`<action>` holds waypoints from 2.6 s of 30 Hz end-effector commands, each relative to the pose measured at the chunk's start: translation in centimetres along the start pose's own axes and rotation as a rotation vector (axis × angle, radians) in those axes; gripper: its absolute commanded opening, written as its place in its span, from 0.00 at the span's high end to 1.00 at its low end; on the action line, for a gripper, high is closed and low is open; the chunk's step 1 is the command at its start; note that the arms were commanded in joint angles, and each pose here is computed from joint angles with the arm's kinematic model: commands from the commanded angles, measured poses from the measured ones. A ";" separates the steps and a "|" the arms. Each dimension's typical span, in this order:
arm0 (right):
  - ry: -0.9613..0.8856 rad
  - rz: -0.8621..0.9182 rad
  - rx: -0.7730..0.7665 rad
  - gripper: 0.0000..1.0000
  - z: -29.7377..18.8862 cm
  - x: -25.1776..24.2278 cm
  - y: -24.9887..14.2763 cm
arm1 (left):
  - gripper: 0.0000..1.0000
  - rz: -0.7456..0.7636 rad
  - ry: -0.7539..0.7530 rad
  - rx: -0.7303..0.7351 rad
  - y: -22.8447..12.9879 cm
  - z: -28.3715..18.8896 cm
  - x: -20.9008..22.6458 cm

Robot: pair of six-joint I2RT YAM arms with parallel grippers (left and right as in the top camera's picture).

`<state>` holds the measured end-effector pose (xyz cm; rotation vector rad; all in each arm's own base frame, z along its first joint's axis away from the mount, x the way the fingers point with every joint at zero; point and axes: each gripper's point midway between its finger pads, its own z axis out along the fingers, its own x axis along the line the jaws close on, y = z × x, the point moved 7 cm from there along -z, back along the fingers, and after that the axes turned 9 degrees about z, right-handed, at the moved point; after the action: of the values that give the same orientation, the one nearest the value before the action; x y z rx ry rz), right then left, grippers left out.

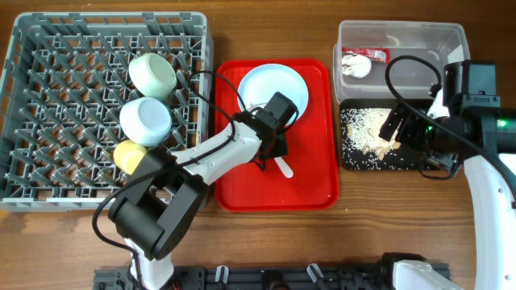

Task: Sort waste into correct bins and load items into the dishwasher rack
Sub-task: 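Grasp the white plastic fork on the red tray with the left gripper, then carry the fork to the dish rack and release it, left gripper, then grasp the rim of the light-blue plate with the left gripper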

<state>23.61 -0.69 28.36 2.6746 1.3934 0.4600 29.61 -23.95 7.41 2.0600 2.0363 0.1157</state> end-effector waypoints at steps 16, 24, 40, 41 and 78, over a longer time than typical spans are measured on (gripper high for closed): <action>-0.002 -0.009 -0.028 0.00 -0.5 -0.1 0.2 | 0.90 -0.019 0.161 0.039 -1.1 0.9 2.0; -0.002 -0.011 -0.028 0.00 -0.5 -0.1 0.2 | 0.96 -0.040 0.069 -0.100 1.1 -6.5 2.7; -0.002 -0.010 -0.028 0.00 -0.5 -0.1 0.2 | 0.96 0.287 0.198 -0.313 9.9 -15.9 15.7; -0.002 -0.010 -0.028 0.00 -0.5 -0.1 0.2 | 0.96 0.294 0.201 -0.297 10.0 -15.3 15.9; 0.015 -0.012 -0.027 0.00 -0.5 0.1 0.2 | 0.18 0.766 -0.119 -0.132 4.3 1.5 -3.6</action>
<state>23.74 -0.69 28.41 2.6693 1.3919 0.4700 34.16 -28.45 9.44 2.4790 1.0207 0.2118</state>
